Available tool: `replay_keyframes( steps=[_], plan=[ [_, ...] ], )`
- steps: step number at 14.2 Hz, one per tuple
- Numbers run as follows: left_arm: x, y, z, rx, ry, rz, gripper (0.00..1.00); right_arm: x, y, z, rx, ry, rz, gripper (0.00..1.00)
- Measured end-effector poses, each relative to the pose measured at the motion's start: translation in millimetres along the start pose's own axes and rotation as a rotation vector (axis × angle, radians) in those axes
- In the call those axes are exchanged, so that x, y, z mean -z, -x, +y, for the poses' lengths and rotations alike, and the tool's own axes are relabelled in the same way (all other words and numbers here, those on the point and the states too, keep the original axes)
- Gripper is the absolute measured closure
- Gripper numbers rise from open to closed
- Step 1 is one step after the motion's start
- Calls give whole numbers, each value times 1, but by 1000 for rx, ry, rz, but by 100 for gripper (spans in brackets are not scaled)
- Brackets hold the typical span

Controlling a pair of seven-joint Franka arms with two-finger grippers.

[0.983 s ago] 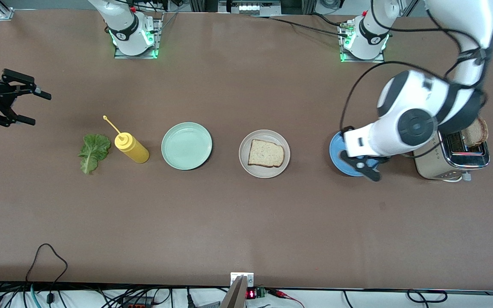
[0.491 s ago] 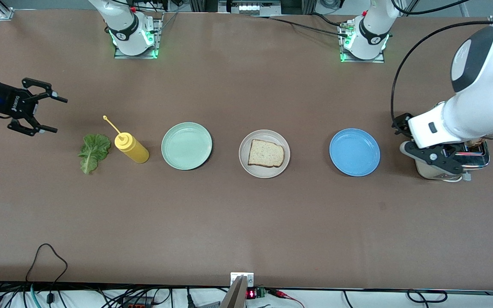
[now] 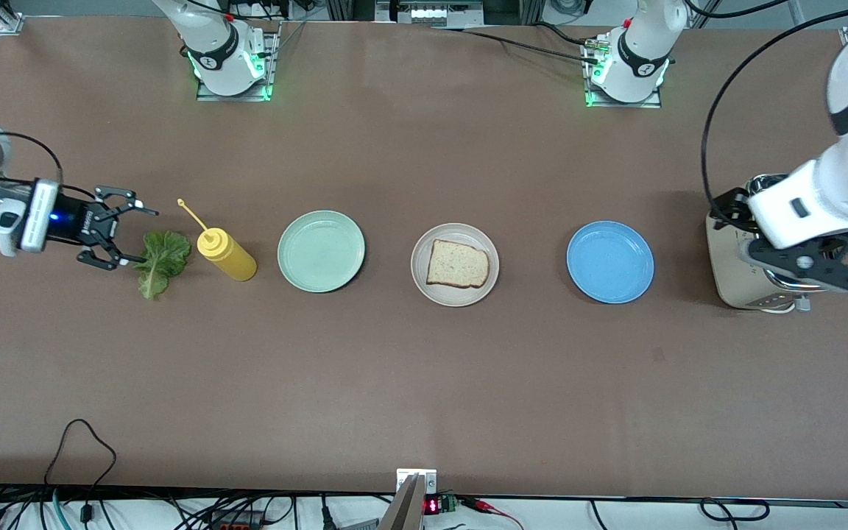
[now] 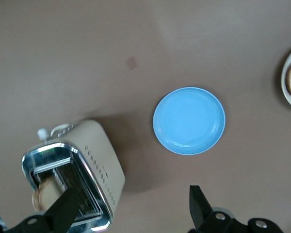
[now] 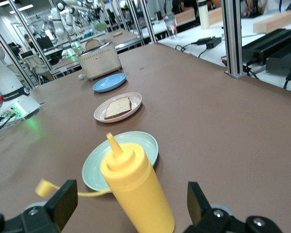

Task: Make sandwich in beige plate with both arms
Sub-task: 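Grasp the yellow bottle with the right gripper while the left gripper returns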

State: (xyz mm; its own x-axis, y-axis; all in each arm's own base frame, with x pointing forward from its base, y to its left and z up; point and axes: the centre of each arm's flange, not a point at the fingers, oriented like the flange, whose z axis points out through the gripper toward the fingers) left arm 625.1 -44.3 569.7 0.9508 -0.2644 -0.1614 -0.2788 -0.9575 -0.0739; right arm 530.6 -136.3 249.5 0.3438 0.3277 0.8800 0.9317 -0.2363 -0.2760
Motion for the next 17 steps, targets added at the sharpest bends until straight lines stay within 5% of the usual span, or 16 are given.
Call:
replay_keyframes(
  steps=[7,17],
  plan=[
    [6,74,-35,175,51,103,0,-51,83,12,179,7,125,0],
    [3,86,-17,156,60,101,0,-128,88,14,261,2,250,0]
  ],
)
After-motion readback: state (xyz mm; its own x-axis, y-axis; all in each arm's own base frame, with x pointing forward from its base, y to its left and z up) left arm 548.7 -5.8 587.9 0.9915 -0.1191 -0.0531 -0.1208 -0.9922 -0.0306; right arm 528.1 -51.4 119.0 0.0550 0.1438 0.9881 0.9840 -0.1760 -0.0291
